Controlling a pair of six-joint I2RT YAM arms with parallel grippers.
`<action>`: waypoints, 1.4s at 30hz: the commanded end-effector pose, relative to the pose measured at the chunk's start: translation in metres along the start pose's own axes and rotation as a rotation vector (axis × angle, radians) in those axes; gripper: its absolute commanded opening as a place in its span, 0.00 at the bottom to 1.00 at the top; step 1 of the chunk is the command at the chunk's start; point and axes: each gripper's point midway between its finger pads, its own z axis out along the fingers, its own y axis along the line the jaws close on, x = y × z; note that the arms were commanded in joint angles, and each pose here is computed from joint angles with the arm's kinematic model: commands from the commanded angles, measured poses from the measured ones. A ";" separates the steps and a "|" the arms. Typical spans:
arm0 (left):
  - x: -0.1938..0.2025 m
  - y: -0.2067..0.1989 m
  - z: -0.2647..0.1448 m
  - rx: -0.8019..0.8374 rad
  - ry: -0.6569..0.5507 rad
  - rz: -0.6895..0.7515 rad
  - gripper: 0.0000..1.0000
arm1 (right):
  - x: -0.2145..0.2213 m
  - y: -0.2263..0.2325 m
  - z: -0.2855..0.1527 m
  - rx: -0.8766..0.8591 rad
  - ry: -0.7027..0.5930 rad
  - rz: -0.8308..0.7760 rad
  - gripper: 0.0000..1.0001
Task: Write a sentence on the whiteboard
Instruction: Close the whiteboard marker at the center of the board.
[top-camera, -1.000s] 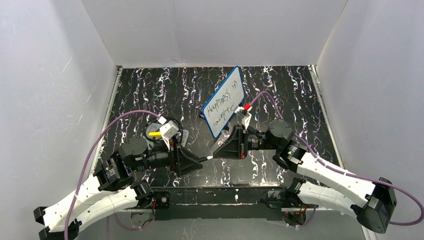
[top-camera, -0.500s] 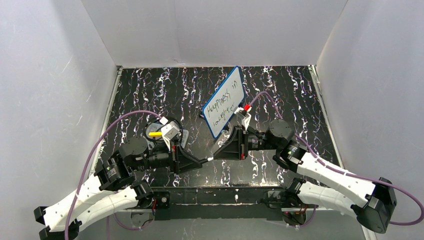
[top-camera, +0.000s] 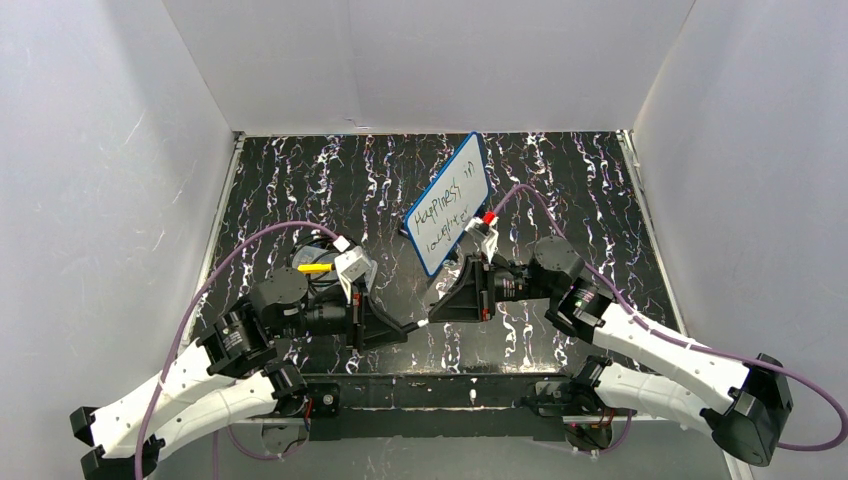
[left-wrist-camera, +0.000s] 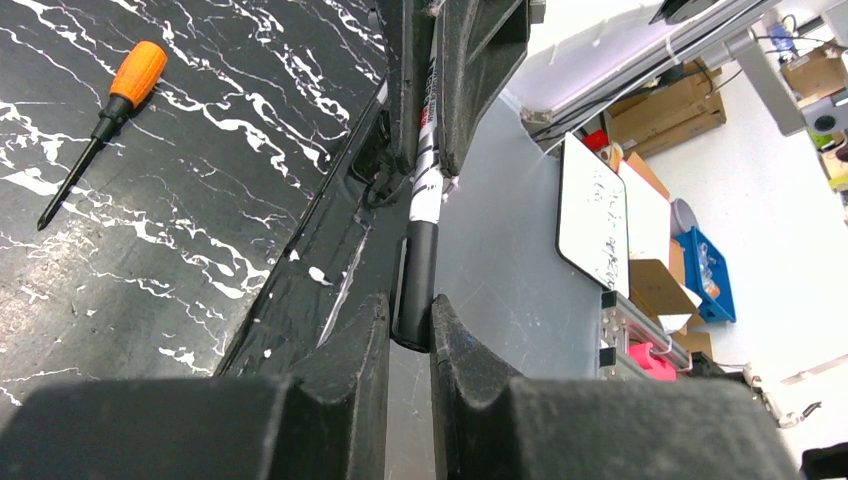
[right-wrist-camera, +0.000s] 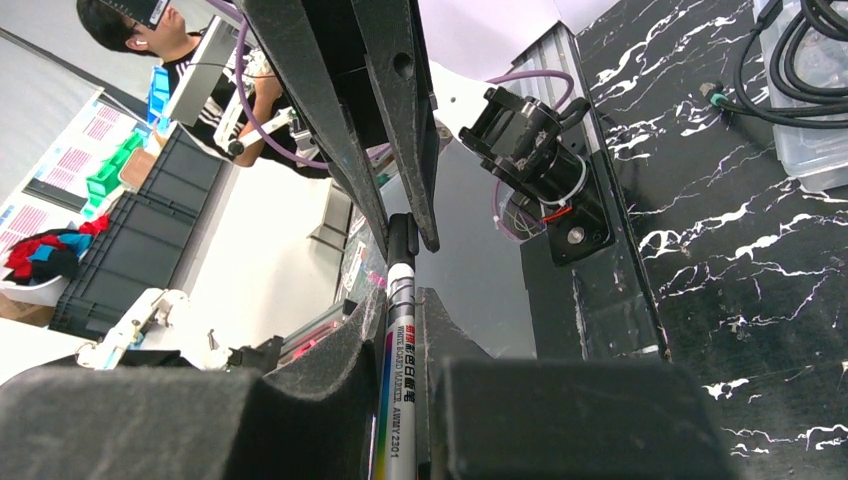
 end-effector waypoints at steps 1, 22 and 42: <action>-0.011 -0.007 0.011 0.055 -0.023 0.047 0.00 | -0.009 -0.001 0.009 0.013 -0.023 -0.032 0.01; -0.020 -0.004 0.014 0.036 -0.052 0.071 0.00 | 0.027 -0.019 0.023 0.063 0.119 0.022 0.01; -0.031 -0.003 0.013 0.014 -0.093 0.099 0.00 | 0.052 -0.016 0.035 0.067 0.217 0.035 0.01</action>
